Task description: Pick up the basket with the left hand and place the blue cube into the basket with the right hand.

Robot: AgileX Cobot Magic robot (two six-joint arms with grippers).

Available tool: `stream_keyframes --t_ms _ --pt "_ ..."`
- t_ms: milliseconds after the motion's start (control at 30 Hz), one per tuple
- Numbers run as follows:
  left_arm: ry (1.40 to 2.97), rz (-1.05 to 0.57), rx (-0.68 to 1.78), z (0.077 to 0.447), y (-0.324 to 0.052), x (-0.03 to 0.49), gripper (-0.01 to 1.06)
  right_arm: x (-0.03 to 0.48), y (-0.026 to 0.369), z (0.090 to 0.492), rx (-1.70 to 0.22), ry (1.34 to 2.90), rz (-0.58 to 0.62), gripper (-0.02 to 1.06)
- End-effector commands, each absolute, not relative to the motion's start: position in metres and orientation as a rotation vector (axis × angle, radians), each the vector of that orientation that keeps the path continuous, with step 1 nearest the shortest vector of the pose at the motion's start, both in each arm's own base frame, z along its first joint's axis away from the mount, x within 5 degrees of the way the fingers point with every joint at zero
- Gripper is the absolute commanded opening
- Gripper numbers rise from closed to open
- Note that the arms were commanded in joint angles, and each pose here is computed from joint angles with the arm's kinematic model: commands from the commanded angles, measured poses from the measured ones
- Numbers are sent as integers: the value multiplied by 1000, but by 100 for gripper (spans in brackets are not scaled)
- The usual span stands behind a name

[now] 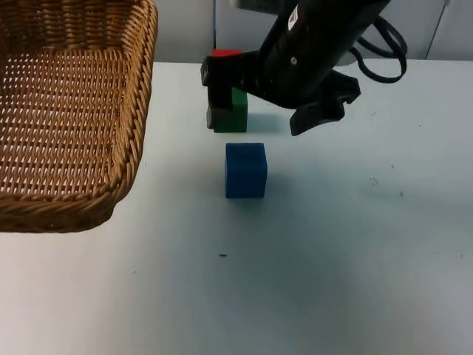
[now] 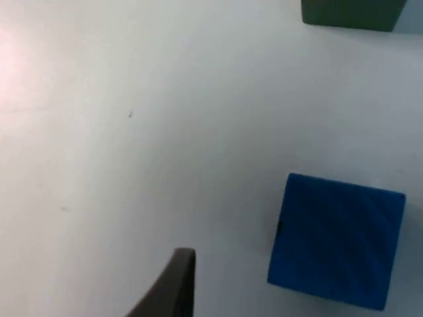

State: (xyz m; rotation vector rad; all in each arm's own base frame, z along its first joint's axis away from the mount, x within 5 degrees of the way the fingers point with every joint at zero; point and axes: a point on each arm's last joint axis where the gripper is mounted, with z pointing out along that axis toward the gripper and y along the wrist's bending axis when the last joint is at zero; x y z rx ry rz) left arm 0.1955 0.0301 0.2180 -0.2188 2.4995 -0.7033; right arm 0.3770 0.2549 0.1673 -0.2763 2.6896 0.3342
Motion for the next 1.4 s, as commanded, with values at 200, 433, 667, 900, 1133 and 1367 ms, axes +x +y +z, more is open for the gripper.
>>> stream_keyframes --t_ms 200,433,667,900,1133,1367 --pt "2454 -721 -241 224 30 198 0 384 268 143 -291 2716 274 103" --pt "2454 -721 -241 224 30 198 0 386 266 125 -309 2737 210 97" --pt "2454 -721 -241 224 30 198 0 389 268 117 -310 2720 224 97" --pt "2454 -721 -241 224 30 198 0 388 269 104 -310 2745 213 82" --pt "2454 -721 -241 224 30 198 0 389 269 104 -305 2744 217 50" --pt "2454 -721 -241 224 30 198 0 388 268 108 -315 2746 205 0"
